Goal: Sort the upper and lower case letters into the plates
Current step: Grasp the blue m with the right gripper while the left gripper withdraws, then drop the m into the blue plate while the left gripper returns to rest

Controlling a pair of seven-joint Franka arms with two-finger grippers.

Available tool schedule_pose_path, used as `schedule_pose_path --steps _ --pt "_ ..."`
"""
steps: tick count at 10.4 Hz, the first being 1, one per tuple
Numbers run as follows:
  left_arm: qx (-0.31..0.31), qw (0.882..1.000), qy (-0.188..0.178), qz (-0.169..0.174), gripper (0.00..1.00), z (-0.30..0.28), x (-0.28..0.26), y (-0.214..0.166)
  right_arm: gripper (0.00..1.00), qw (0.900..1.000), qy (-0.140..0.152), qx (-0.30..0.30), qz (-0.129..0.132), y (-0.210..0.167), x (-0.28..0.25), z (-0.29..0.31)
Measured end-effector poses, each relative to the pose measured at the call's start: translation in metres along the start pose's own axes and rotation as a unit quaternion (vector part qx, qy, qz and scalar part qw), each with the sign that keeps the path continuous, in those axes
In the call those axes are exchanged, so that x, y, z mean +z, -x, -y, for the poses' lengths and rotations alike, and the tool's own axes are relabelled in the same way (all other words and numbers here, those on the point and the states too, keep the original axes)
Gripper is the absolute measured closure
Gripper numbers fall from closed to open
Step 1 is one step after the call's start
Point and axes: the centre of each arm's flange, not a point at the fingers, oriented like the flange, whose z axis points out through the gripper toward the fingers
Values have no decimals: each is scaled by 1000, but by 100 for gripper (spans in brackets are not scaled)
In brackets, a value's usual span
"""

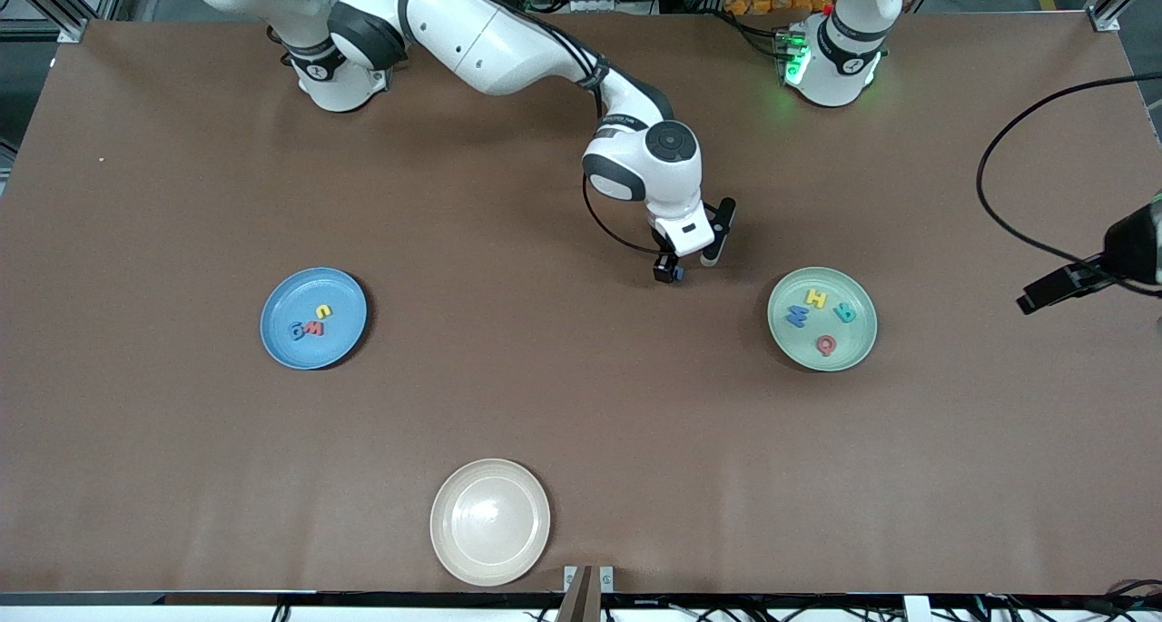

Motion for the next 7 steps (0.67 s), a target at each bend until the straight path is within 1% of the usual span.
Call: schedule_pose_path --steps 2,3,5,6,7 --pt "-6 1000 -4 7 0 8 -3 2 32 1000 -1 0 -2 0 2 0" --pt "-2 1000 -5 6 0 4 -5 3 36 1000 -2 1 -2 0 2 1" --pt "20 1000 -4 4 0 -21 -17 9 66 1000 -4 6 -6 -1 0 -3" --pt "27 1000 -4 7 0 -29 -20 12 73 1000 -5 14 -5 0 -3 -11" --pt "28 1000 -6 12 0 -30 -20 14 73 1000 -7 26 -3 4 -3 -26"
